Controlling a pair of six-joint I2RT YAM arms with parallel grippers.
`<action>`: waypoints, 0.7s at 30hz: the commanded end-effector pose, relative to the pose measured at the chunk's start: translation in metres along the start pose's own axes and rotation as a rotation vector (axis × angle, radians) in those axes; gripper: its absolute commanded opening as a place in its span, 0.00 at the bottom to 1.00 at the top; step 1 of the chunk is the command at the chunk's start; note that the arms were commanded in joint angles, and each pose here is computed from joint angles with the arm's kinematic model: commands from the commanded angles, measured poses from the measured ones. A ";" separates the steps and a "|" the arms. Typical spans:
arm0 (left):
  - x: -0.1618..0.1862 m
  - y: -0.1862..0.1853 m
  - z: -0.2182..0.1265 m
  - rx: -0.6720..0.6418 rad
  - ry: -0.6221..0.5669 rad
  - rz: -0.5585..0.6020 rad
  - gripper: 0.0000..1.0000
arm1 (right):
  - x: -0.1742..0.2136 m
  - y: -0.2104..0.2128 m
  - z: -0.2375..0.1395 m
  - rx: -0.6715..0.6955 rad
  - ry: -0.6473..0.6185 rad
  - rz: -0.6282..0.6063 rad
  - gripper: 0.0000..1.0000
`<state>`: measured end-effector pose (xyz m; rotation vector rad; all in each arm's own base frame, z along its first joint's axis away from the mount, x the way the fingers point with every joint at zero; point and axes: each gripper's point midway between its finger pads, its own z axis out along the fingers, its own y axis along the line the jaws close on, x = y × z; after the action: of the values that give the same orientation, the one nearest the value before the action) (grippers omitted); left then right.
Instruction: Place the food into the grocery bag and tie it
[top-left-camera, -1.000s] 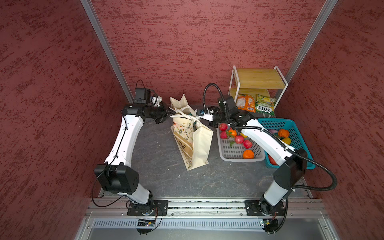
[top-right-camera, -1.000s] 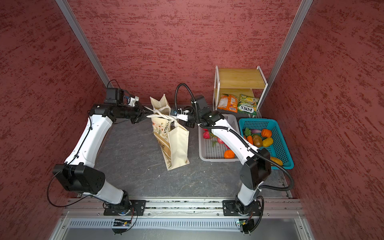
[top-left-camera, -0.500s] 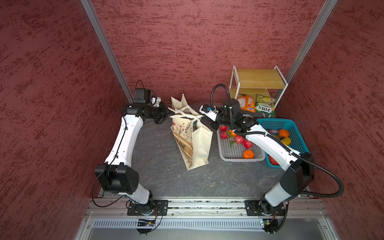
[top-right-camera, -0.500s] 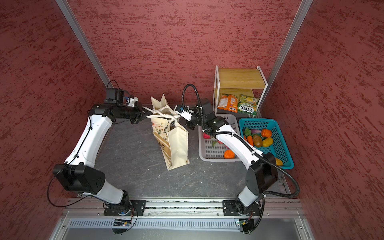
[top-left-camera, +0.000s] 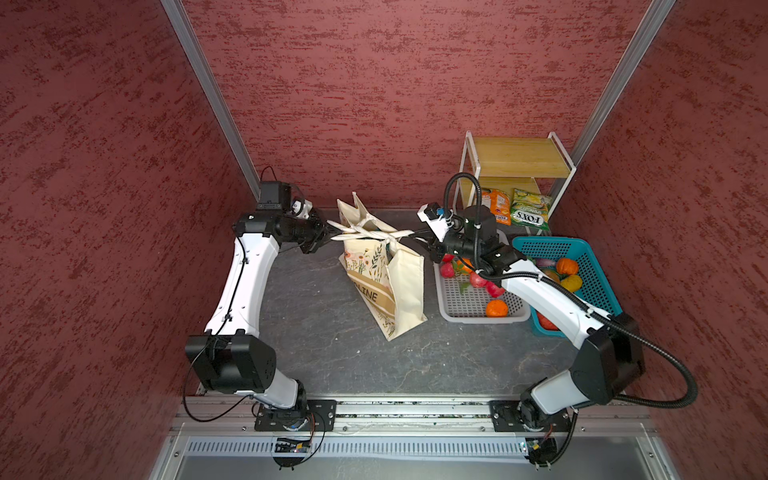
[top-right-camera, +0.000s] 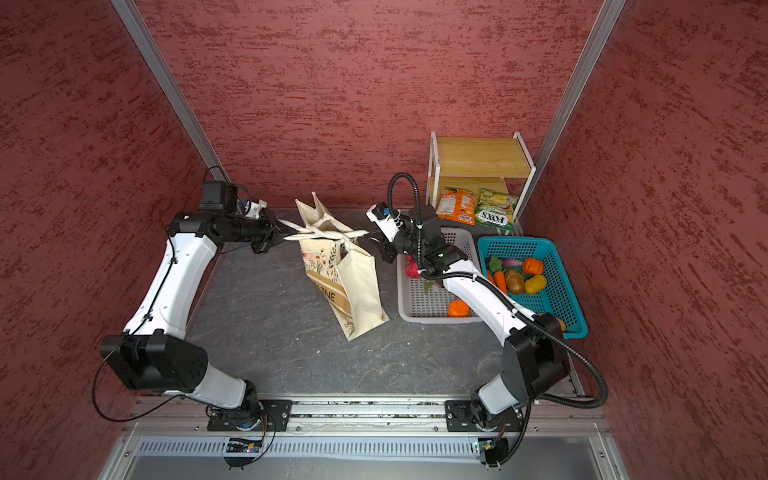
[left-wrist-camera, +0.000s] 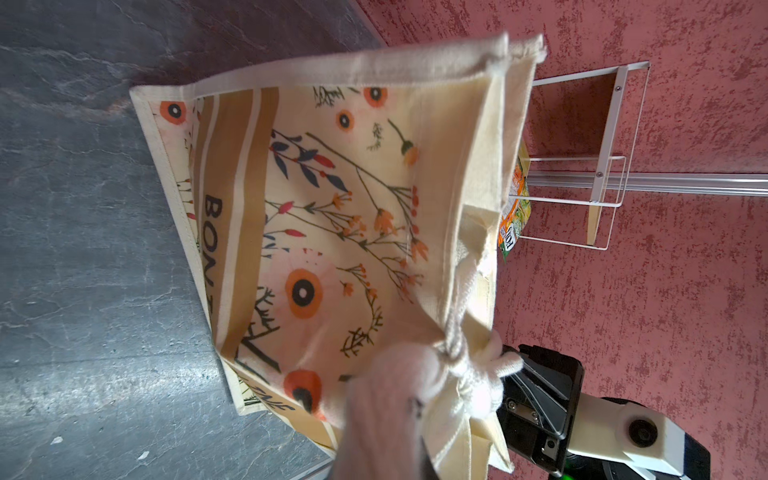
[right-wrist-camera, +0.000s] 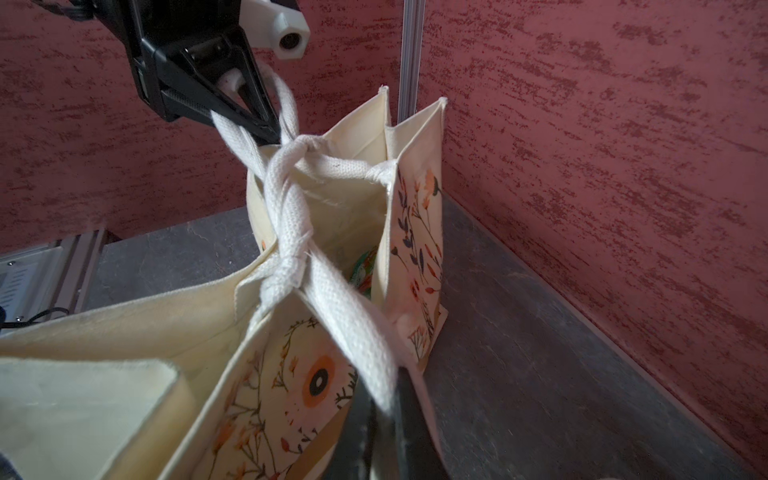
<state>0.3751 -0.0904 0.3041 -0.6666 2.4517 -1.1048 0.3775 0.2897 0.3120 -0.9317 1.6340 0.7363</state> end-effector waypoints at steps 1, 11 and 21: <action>-0.046 0.045 -0.045 -0.175 -0.247 -0.021 0.00 | -0.038 -0.079 -0.063 0.321 -0.123 0.049 0.00; -0.061 0.087 -0.076 -0.241 -0.385 -0.158 0.00 | -0.028 -0.141 -0.105 0.709 -0.160 0.157 0.00; -0.072 0.120 -0.097 -0.297 -0.501 -0.292 0.00 | 0.005 -0.190 -0.164 1.133 -0.160 0.285 0.00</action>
<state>0.3572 -0.0661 0.2907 -0.8723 2.3918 -1.1740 0.3974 0.2668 0.3050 -0.6214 1.7452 0.7170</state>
